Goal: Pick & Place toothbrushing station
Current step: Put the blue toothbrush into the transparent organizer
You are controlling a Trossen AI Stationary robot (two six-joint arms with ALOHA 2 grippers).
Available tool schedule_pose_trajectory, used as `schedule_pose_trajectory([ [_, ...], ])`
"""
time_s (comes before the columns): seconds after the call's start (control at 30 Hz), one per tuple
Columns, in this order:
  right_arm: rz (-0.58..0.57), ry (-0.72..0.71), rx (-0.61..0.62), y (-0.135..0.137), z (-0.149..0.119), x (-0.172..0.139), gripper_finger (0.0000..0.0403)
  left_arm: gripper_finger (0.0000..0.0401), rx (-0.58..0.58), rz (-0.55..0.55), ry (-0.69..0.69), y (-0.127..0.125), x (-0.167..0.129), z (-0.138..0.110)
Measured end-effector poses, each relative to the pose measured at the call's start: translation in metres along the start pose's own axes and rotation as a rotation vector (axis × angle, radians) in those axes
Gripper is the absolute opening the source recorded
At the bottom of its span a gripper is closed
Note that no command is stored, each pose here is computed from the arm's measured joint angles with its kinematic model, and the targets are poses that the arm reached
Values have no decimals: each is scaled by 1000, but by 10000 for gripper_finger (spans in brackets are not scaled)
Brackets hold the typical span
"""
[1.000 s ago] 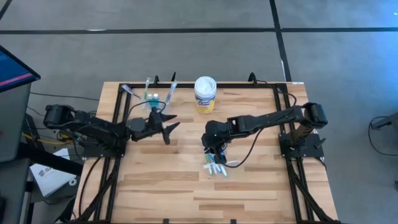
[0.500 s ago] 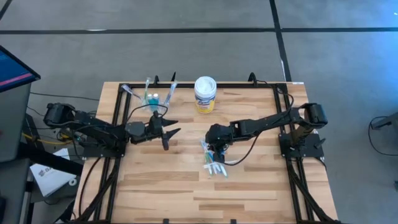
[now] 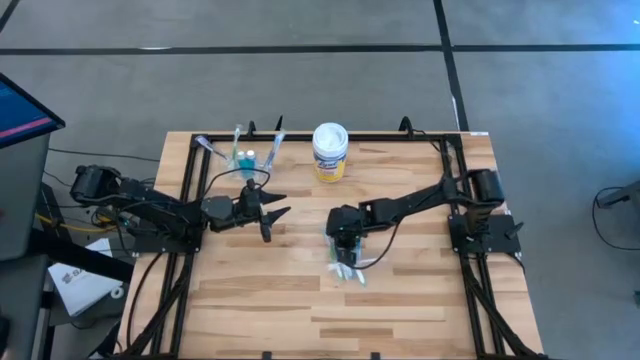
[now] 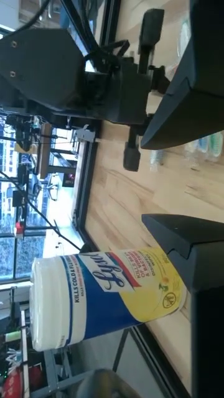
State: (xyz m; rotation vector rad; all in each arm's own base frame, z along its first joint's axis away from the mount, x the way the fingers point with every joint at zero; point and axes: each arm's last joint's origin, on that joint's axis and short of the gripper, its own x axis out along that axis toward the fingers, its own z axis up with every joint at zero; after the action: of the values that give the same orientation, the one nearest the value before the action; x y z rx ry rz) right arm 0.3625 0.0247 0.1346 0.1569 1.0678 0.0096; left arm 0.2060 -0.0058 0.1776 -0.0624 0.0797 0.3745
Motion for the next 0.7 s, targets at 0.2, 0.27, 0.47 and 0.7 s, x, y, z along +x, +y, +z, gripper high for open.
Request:
schedule_pose_trajectory([
  [0.2, 1, 5, -1, 0, 2, 7, 55, 172, -1, 0, -2, 0, 0, 0],
  [0.27, 1, 6, -1, 0, 2, 7, 47, 172, -1, 0, -1, 0, 0, 0],
  [0.47, -10, 9, 1, 0, 2, 5, 6, 172, -1, 0, -1, 0, 0, 0],
  [0.7, -39, 24, 2, 0, 2, 0, 0, 172, 0, 0, 0, 0, 0, 0],
])
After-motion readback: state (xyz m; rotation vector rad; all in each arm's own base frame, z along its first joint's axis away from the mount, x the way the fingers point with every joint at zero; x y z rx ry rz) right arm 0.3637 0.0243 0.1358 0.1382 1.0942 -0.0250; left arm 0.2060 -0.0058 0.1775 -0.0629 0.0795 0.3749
